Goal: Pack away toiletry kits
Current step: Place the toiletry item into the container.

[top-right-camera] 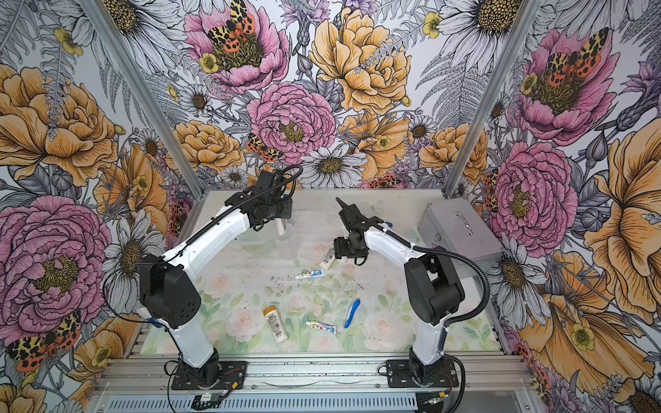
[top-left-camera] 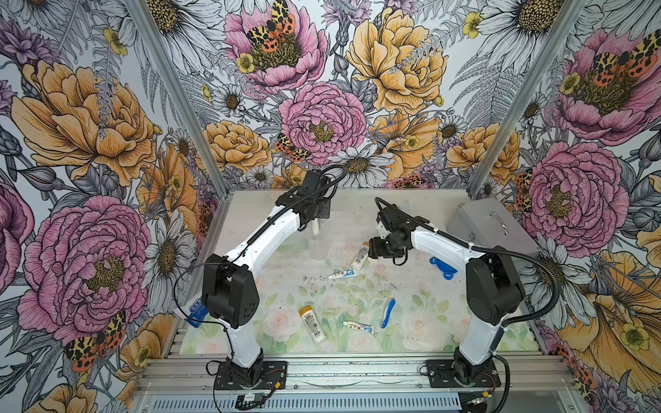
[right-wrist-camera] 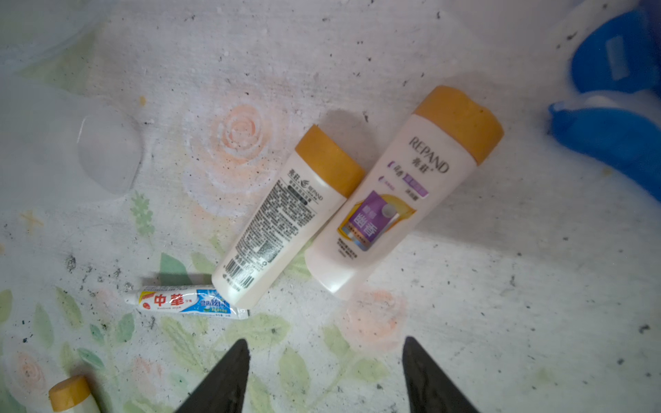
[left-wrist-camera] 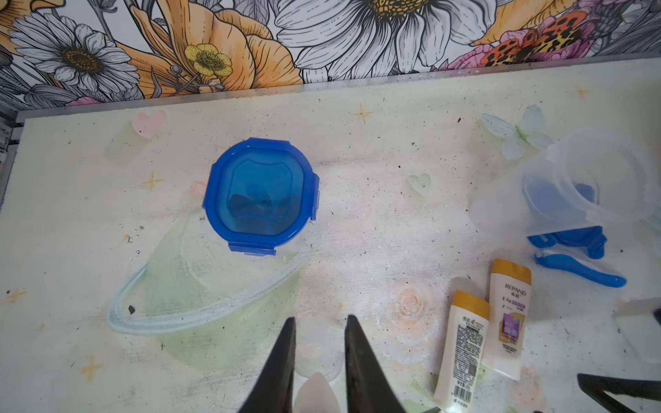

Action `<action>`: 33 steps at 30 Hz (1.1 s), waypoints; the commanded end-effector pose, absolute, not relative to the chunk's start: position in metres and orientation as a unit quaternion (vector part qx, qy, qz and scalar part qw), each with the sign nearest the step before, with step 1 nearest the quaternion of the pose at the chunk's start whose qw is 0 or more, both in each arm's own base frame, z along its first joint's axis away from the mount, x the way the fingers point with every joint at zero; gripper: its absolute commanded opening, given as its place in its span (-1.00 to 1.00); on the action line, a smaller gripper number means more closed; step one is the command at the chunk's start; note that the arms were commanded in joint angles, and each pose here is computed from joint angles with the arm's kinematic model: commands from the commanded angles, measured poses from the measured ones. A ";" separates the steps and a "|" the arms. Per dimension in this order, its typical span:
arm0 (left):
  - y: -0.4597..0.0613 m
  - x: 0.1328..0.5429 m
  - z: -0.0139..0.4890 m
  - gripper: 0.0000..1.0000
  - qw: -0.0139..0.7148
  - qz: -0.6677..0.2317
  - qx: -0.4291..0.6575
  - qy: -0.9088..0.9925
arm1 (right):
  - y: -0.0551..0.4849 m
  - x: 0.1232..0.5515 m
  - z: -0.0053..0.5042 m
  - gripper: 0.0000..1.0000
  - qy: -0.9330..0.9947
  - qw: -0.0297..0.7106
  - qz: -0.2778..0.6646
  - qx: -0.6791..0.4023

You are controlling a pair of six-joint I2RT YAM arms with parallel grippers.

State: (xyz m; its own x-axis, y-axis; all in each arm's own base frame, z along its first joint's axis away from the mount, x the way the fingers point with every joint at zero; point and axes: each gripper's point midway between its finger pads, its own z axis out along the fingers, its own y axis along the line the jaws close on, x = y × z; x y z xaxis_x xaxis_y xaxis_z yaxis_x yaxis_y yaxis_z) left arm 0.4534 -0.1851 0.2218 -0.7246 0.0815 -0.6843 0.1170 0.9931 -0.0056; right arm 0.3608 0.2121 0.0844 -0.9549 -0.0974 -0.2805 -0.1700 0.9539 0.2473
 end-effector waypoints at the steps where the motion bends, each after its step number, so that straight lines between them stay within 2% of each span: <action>1: -0.184 0.457 0.227 -0.91 0.390 -0.014 0.059 0.919 | 0.206 0.375 0.083 0.35 0.982 0.140 0.121 -0.050; 11: -0.192 0.455 0.210 -0.74 0.386 -0.014 0.073 0.919 | 0.212 0.395 0.066 0.34 0.984 0.133 0.114 -0.046; 16: -0.192 0.453 0.204 -0.57 0.381 -0.014 0.073 0.922 | 0.221 0.396 0.080 0.32 0.980 0.153 0.110 -0.067; 23: -0.194 0.451 0.196 -0.42 0.371 -0.018 0.070 0.926 | 0.242 0.393 0.074 0.27 0.978 0.141 0.125 -0.089; 27: -0.193 0.449 0.192 -0.27 0.368 -0.015 0.069 0.927 | 0.254 0.395 0.065 0.23 0.977 0.128 0.141 -0.093; 33: -0.192 0.446 0.190 -0.23 0.367 -0.019 0.063 0.928 | 0.260 0.393 0.053 0.21 0.979 0.114 0.136 -0.105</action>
State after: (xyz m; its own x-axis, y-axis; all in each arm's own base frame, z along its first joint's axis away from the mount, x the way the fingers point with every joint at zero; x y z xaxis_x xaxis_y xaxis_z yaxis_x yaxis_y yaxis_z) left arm 0.4451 -0.1892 0.1823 -0.7439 0.1258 -0.6564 0.1411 0.9895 0.0297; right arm 0.3915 0.2529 0.0537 -0.9564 -0.1512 -0.2500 -0.2120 0.9478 0.2380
